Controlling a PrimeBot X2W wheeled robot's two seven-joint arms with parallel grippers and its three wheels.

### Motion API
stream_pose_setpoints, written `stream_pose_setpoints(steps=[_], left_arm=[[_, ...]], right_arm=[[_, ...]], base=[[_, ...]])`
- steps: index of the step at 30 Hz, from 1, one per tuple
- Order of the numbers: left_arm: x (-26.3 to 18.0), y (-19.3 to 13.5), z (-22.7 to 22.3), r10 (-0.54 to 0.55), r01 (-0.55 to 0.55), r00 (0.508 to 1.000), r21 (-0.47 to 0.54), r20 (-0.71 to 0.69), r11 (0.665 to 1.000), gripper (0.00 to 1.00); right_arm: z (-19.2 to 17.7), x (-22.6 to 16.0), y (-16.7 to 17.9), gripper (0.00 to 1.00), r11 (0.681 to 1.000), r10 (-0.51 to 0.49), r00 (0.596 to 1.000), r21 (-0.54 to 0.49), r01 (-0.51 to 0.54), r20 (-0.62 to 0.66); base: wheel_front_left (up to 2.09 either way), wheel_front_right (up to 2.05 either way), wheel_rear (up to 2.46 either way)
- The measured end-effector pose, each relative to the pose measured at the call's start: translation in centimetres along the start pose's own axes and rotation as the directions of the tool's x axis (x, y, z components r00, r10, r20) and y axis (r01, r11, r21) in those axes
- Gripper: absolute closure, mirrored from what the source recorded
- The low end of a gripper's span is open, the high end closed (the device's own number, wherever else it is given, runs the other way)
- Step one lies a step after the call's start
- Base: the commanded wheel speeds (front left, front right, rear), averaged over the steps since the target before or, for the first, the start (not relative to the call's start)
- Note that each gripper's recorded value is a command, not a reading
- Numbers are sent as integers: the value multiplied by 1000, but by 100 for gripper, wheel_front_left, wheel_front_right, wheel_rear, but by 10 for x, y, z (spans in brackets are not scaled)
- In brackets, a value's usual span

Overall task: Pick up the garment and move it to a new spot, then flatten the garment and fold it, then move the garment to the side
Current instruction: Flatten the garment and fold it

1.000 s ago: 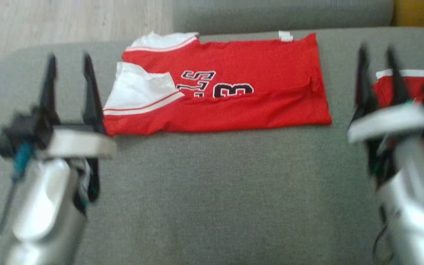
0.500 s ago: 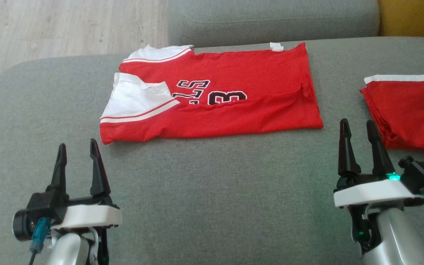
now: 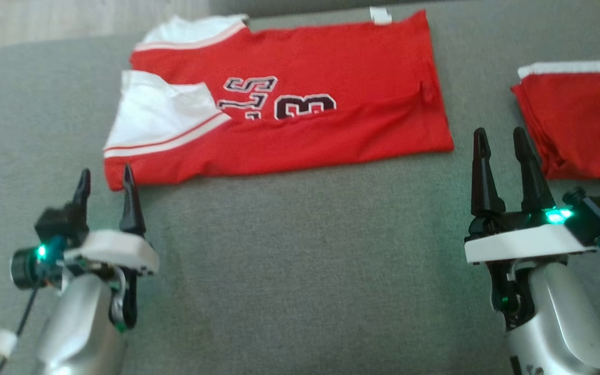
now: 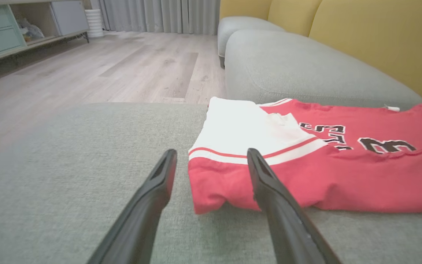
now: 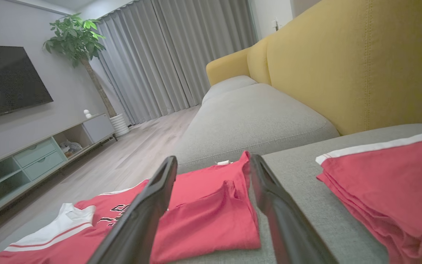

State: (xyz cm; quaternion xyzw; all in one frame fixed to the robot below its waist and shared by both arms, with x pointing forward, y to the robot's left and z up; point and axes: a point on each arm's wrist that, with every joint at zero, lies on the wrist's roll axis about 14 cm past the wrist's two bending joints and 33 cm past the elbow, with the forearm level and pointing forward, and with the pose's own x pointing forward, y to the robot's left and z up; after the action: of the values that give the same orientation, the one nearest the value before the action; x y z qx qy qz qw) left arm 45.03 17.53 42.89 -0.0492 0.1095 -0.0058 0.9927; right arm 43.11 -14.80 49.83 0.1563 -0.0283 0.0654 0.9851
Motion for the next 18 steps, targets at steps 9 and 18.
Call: stream_pose_setpoints(steps=[9, 18], left_arm=[[33, 7, -49, 17, -10, 977, 37, -212, 999, 0], [48, 7, -70, 28, -9, 945, 60, -326, 998, 0]], right_arm=[[-18, 0, -19, 0, 999, -47, 998, -5, 47, -45], [-13, 5, -29, 0, 998, -69, 997, -15, 69, -27]], base=[[0, 0, 0], [0, 0, 0]])
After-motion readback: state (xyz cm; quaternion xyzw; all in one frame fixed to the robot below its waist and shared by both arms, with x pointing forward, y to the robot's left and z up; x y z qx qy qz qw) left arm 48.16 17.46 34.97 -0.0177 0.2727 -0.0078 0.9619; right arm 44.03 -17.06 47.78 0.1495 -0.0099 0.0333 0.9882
